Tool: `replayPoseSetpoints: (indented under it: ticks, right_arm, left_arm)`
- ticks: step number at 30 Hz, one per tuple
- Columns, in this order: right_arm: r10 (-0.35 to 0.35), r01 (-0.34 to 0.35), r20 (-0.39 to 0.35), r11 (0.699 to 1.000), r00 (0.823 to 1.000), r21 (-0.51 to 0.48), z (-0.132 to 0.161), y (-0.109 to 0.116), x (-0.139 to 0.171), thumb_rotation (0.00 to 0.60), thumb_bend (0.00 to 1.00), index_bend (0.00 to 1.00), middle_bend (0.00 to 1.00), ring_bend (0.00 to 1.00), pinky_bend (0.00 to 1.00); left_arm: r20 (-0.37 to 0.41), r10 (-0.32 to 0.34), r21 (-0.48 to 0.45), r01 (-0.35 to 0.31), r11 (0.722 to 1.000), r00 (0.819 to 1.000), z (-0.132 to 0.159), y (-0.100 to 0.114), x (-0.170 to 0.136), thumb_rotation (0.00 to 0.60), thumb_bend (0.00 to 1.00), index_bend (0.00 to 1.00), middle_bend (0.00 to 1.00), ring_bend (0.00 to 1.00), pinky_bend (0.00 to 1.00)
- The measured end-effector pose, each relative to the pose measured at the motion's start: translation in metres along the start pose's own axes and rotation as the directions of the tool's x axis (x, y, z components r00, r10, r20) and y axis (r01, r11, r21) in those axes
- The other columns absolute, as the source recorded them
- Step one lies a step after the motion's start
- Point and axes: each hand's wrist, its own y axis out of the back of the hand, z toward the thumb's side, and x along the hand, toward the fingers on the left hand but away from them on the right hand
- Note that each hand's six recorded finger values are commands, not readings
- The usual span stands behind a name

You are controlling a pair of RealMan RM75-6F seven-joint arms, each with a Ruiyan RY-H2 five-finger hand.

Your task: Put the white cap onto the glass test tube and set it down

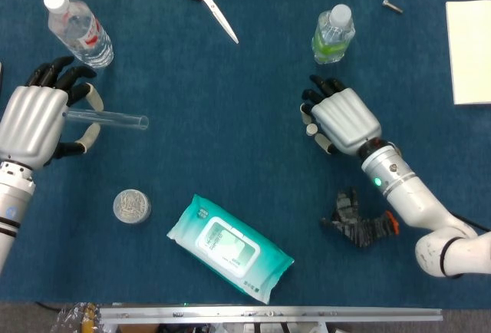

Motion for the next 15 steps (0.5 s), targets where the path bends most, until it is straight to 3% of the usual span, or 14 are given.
replayPoseSetpoints:
  ticks: [15]
  right_arm:
    - [0.002, -0.002, 0.003, 1.000, 1.000, -0.004, 0.0026, -0.0016, -0.0030, 0.600, 0.33, 0.47, 0.26, 0.08, 0.17]
  left_arm:
    - [-0.004, 0.003, -0.004, -0.003, 1.000, 1.000, -0.0029, 0.0004, -0.0003, 0.600, 0.34, 0.53, 0.23, 0.10, 0.14]
